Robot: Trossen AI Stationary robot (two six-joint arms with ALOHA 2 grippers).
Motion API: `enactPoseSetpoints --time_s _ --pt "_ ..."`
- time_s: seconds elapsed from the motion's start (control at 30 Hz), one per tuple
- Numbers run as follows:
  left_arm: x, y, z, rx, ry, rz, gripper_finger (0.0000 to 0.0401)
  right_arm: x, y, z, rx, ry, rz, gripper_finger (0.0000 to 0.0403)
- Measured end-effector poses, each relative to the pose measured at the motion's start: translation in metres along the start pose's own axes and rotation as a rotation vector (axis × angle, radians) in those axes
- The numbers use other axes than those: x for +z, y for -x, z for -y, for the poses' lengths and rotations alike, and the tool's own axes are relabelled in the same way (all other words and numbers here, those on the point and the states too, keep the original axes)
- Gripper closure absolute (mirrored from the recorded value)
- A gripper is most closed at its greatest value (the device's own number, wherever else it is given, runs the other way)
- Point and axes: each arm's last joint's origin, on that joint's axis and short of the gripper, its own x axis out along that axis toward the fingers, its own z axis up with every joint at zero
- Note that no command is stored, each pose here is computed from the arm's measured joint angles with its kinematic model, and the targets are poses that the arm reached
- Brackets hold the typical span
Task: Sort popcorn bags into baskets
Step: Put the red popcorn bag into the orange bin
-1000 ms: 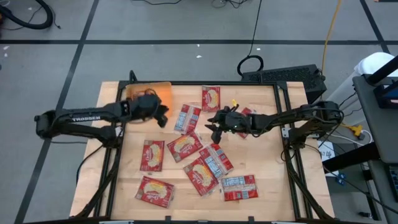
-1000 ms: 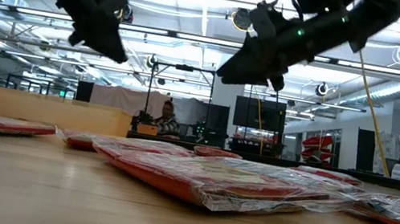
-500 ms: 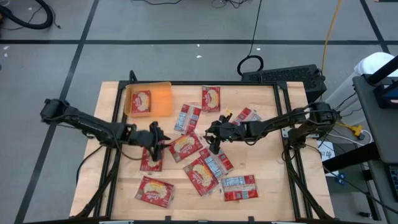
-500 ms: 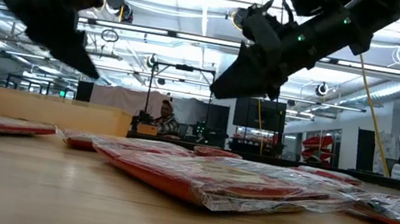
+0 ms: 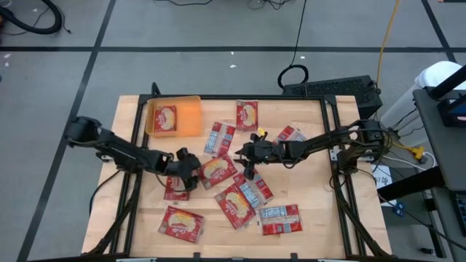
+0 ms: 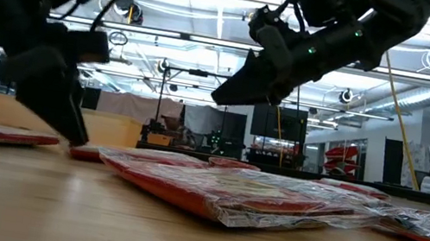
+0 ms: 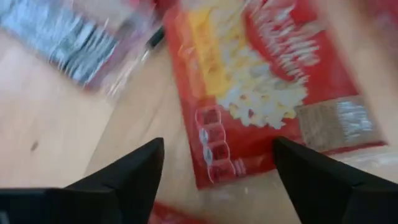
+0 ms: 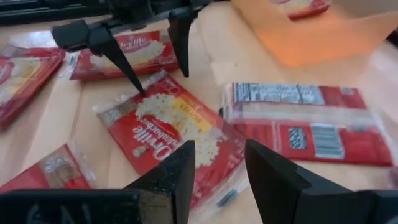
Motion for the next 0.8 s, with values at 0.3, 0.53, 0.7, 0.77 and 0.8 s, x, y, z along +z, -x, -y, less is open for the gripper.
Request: enactPoseSetpoints --time_s 0.3,0.53,0.7,0.77,0.8 --pt "0.004 -0.011 -0.013 -0.095 -0.094 -0.069 0.025 0.003 -0.001 0.006 -0.016 0.095 0.027 0.0268" --pt "0.019 -0.01 -0.014 -0.096 -0.298 -0.04 0.0374 0.011 0.0 0.001 0.0 0.125 0.107 0.0268" --pt "0.047 -0.002 -0.009 -0.016 -0.46 -0.019 0.0395 0.028 0.0 -0.005 -0.069 0.057 0.122 0.0268" --pt "0.057 0.002 -0.008 0.037 -0.529 -0.036 0.0397 0.043 0.001 -0.012 -0.118 0.067 0.101 0.0268" --pt "0.062 0.004 -0.008 0.06 -0.562 -0.034 0.0398 0.049 0.002 -0.014 -0.139 0.071 0.076 0.0268"
